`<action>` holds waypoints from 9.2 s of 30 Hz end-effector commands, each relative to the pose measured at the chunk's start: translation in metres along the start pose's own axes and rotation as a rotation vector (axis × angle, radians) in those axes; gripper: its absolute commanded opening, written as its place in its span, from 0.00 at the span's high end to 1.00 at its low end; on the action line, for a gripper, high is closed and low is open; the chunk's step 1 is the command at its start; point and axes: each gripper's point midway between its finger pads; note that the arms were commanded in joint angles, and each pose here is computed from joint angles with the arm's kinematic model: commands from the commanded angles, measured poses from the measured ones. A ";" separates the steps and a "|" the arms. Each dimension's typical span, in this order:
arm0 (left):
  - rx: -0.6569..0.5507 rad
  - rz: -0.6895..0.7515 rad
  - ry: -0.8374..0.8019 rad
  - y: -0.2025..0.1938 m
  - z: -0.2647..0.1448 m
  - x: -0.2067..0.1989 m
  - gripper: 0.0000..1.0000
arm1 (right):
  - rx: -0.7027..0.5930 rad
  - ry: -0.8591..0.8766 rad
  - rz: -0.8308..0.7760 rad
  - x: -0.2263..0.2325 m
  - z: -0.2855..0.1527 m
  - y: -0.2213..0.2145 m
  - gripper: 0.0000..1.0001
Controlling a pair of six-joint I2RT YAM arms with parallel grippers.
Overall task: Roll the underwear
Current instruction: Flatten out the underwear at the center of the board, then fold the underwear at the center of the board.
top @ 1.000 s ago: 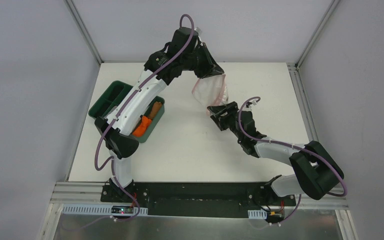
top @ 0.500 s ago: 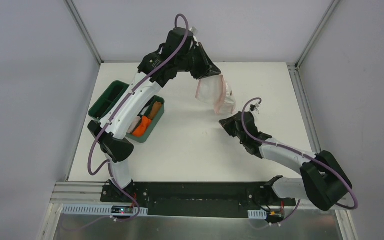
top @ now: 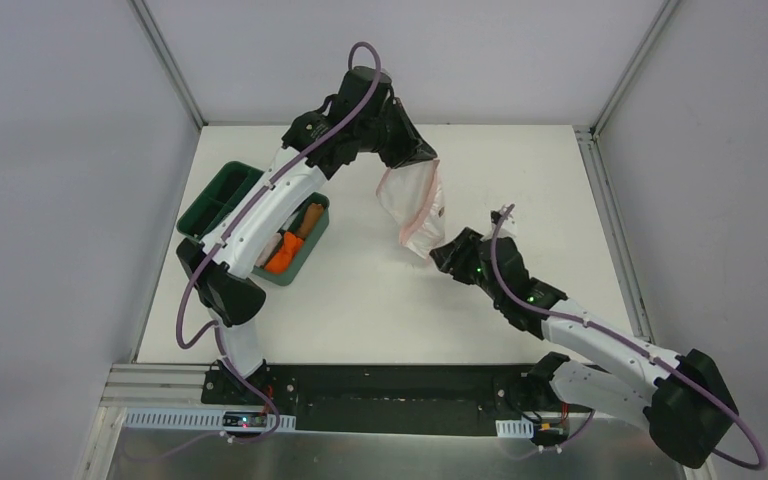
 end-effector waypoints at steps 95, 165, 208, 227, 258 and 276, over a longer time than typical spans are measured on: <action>0.206 0.163 0.199 0.001 -0.001 0.141 1.00 | -0.079 -0.256 -0.152 -0.002 -0.036 0.112 1.00; 0.362 0.324 0.696 -0.054 -0.055 0.259 0.23 | 0.238 -0.530 0.287 -0.129 -0.071 -0.028 0.90; 0.184 0.093 0.368 0.121 0.119 0.292 0.06 | 0.250 -0.576 0.377 -0.146 -0.082 -0.050 0.79; 0.125 0.178 0.003 0.079 -0.026 0.130 0.00 | 0.207 -0.562 0.129 -0.136 -0.065 0.017 0.42; 0.370 0.118 0.255 -0.114 -0.030 0.211 0.02 | 0.437 -0.572 0.268 -0.179 0.028 0.010 1.00; 0.429 0.283 0.106 -0.123 -0.010 0.152 0.01 | 0.152 -0.593 0.666 -0.170 -0.088 -0.061 1.00</action>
Point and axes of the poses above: each gripper's point midway between its finger pads, its own z axis out along the fingers, its own x axis along the line the jaws close on, y = z × x, and after that the axes turned 1 degree about z, right-handed
